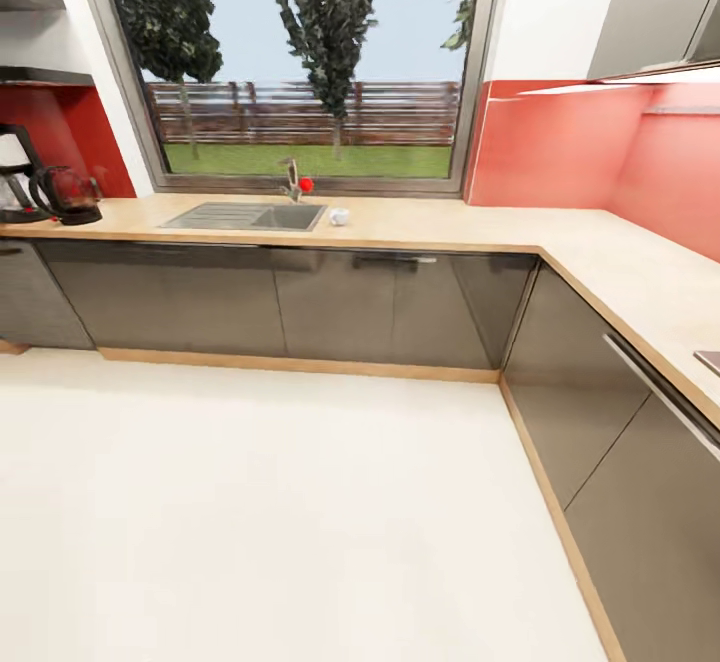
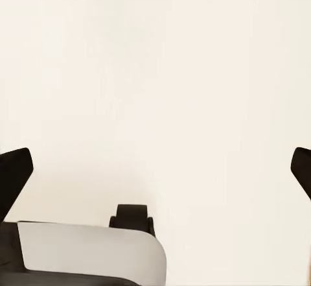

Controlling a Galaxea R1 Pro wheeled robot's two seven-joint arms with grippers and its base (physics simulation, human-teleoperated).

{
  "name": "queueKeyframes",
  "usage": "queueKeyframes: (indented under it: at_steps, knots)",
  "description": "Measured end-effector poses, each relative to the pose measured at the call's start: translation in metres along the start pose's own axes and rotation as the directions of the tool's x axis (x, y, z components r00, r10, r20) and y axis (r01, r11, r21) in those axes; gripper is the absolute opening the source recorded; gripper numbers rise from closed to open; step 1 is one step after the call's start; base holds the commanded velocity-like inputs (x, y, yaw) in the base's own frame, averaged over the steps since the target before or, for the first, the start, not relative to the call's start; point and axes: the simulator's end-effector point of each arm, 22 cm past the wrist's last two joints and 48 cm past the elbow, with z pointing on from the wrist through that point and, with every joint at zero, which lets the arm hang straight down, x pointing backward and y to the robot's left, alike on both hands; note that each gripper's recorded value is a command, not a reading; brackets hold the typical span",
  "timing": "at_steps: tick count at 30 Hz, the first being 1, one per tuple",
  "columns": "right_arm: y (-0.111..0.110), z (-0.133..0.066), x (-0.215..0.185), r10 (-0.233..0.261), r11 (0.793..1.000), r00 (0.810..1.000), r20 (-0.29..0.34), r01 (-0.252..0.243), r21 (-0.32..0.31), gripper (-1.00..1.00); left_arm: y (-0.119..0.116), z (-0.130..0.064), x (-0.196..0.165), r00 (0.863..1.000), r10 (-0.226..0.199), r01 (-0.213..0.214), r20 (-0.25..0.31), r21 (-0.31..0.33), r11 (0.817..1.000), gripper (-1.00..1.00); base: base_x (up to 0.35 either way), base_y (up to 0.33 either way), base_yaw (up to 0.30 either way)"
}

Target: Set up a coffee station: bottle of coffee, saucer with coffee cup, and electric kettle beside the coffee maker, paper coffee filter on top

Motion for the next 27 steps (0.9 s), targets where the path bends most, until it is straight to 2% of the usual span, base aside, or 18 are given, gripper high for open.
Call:
queueKeyframes:
  at_steps: [7, 22, 27]
  knots:
    - [-0.001, 0.000, -0.003, 0.001, 1.000, 1.000, 0.008, -0.001, 0.001, 1.00, 0.000, 0.000, -0.004, 1.000, -0.002, 0.002, 0.009, 0.000, 1.000, 1.00, 0.001, 0.000, 0.105]
    - [-0.001, 0.000, -0.006, 0.001, 1.000, 1.000, 0.015, -0.002, 0.002, 1.00, 0.000, 0.000, -0.007, 1.000, -0.003, 0.003, 0.016, 0.000, 1.000, 1.00, 0.000, 0.000, 0.005]
    - [-0.001, -0.008, -0.010, 0.000, 1.000, 1.000, 0.014, -0.001, 0.002, 1.00, 0.000, -0.008, -0.011, 1.000, -0.002, 0.002, 0.016, 0.001, 1.000, 1.00, 0.000, 0.000, 0.000]
